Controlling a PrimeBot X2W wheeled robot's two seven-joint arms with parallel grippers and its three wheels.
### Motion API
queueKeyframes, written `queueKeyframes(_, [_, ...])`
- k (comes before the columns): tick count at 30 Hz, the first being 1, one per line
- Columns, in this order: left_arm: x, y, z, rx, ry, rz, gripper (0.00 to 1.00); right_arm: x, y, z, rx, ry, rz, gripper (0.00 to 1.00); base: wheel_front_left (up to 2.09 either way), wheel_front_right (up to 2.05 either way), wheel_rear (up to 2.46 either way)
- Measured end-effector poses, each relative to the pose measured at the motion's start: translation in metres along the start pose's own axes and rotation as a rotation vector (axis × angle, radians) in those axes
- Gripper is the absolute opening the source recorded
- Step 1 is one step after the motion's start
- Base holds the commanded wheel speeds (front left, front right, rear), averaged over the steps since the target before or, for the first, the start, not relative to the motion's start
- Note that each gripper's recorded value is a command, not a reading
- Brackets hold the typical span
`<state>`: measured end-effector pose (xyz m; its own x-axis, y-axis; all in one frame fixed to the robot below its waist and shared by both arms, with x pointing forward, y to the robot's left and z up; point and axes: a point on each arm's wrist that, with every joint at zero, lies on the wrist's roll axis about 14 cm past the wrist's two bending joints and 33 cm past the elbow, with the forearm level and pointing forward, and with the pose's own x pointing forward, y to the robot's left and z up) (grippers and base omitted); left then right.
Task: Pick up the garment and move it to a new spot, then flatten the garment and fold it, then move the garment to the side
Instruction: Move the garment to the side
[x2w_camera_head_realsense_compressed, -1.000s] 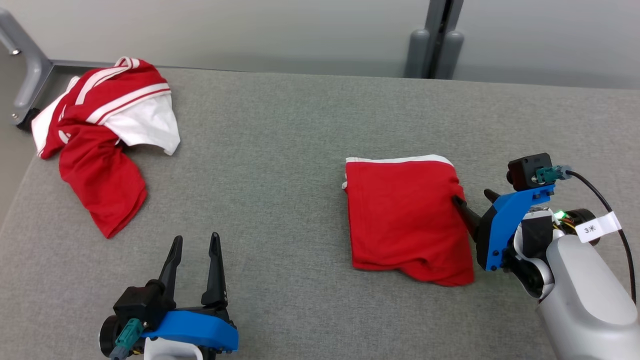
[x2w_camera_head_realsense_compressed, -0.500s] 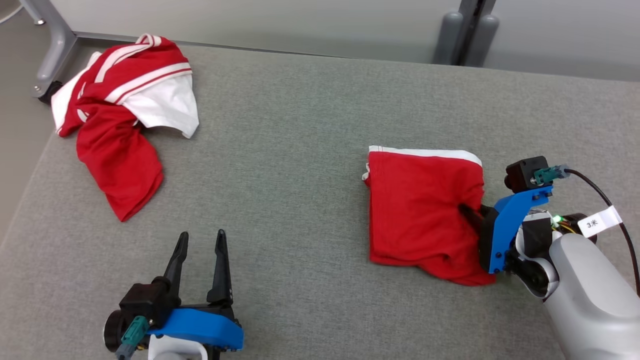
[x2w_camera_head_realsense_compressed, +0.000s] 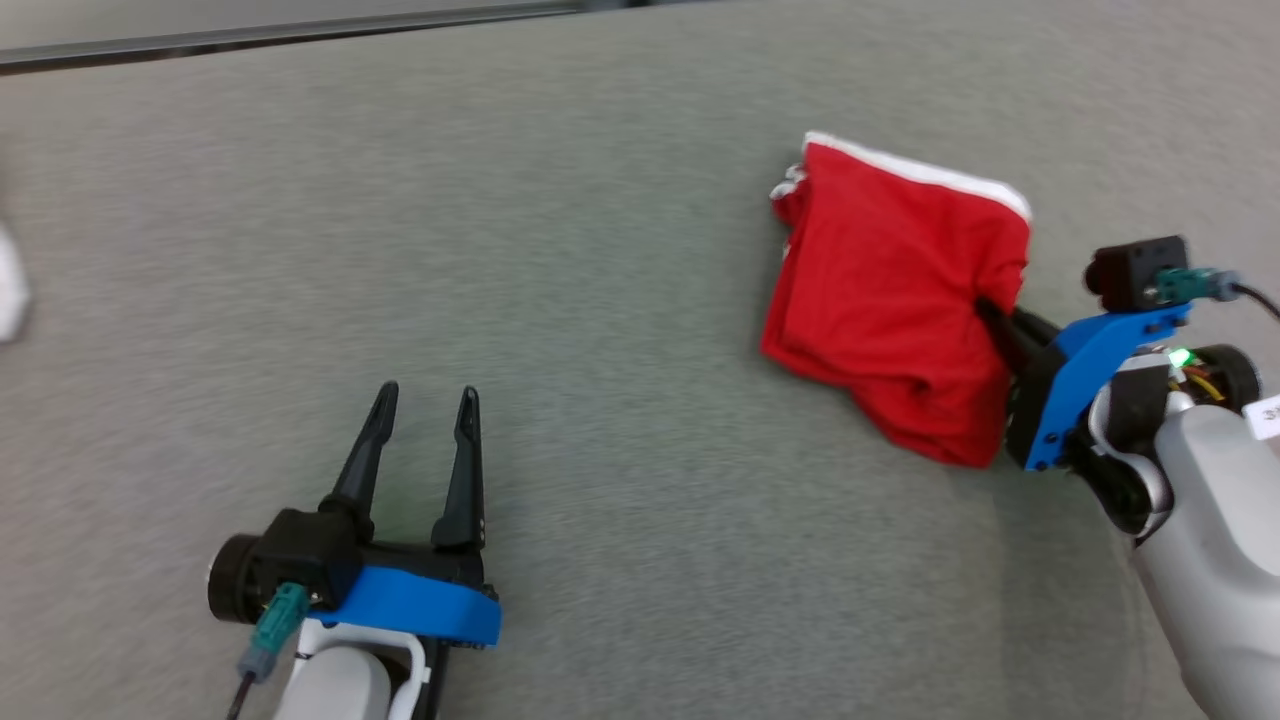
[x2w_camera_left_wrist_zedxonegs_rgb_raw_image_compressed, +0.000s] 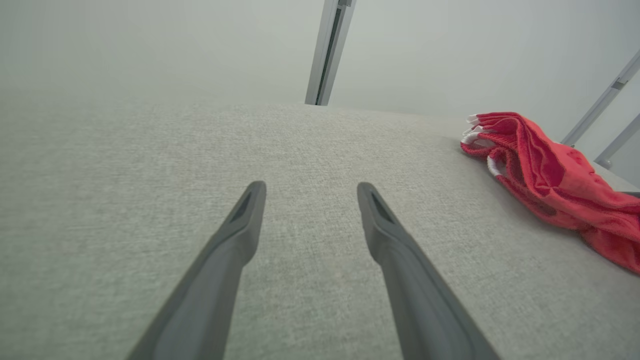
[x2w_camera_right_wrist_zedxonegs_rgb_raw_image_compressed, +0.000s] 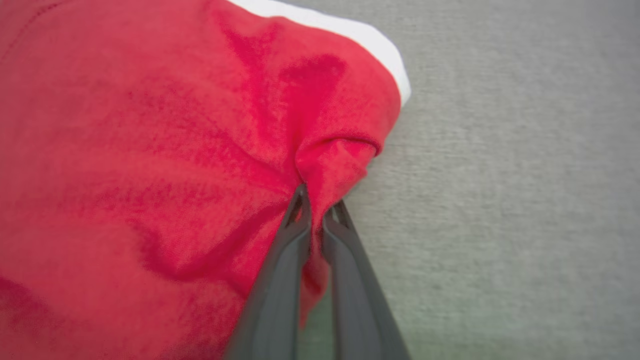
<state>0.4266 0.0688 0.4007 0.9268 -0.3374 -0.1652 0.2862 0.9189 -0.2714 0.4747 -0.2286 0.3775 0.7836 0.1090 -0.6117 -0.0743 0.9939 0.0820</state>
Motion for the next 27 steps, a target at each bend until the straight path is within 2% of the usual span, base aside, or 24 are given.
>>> queueKeyframes(5, [0.039,-0.041,-0.009,0.01,0.01,-0.165,1.0,-0.035,-0.07,-0.005,0.05,-0.05,-0.174,0.0,0.0,0.0,0.0])
queueKeyframes(9, [0.057,-0.074,-0.006,0.017,-0.001,-0.279,1.0,-0.062,-0.103,-0.004,0.073,-0.092,-0.268,0.0,0.0,0.0,0.0])
queueKeyframes(13, [0.063,-0.091,-0.003,0.022,-0.006,-0.337,1.0,-0.074,-0.119,-0.005,0.083,-0.106,-0.316,0.0,0.0,0.0,0.0])
queueKeyframes(21, [0.063,-0.076,0.004,0.06,-0.006,-0.312,1.0,-0.062,-0.125,0.0,0.055,-0.084,-0.33,0.0,0.0,0.0,0.0])
queueKeyframes(27, [0.059,-0.052,0.01,0.081,-0.011,-0.254,1.0,-0.051,-0.161,0.033,0.002,-0.065,-0.403,0.0,0.0,0.0,0.0])
